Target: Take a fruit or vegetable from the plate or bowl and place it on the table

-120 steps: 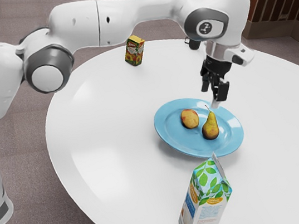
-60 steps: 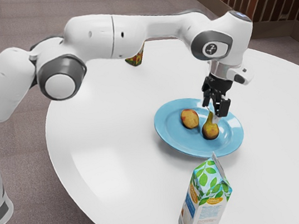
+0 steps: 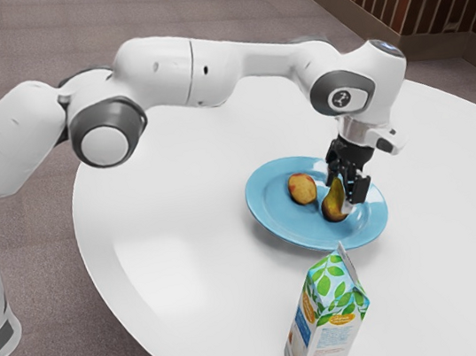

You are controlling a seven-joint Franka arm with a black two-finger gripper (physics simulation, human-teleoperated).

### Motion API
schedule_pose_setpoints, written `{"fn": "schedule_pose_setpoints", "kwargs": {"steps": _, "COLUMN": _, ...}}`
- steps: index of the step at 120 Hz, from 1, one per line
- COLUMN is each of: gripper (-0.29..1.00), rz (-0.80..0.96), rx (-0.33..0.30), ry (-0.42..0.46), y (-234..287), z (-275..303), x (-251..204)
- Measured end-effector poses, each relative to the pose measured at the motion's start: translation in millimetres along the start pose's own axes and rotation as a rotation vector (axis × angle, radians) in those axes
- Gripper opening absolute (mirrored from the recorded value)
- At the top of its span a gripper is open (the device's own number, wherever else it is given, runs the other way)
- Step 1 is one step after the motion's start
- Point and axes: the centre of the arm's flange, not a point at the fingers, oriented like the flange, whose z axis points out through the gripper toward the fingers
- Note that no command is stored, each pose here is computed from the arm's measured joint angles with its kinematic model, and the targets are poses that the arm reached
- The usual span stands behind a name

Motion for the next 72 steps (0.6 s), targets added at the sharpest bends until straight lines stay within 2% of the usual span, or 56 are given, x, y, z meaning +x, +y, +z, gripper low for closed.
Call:
{"fn": "schedule_pose_setpoints", "kwargs": {"steps": 58, "gripper": 0.51, "rz": -0.006, "rx": -0.010, "ry": -0.015, "y": -4, "z": 17, "x": 6}}
{"fn": "schedule_pose_setpoints", "kwargs": {"steps": 72, "gripper": 0.36, "rz": -0.006, "rx": -0.010, "ry": -0.016, "y": -4, "z": 19, "x": 7}}
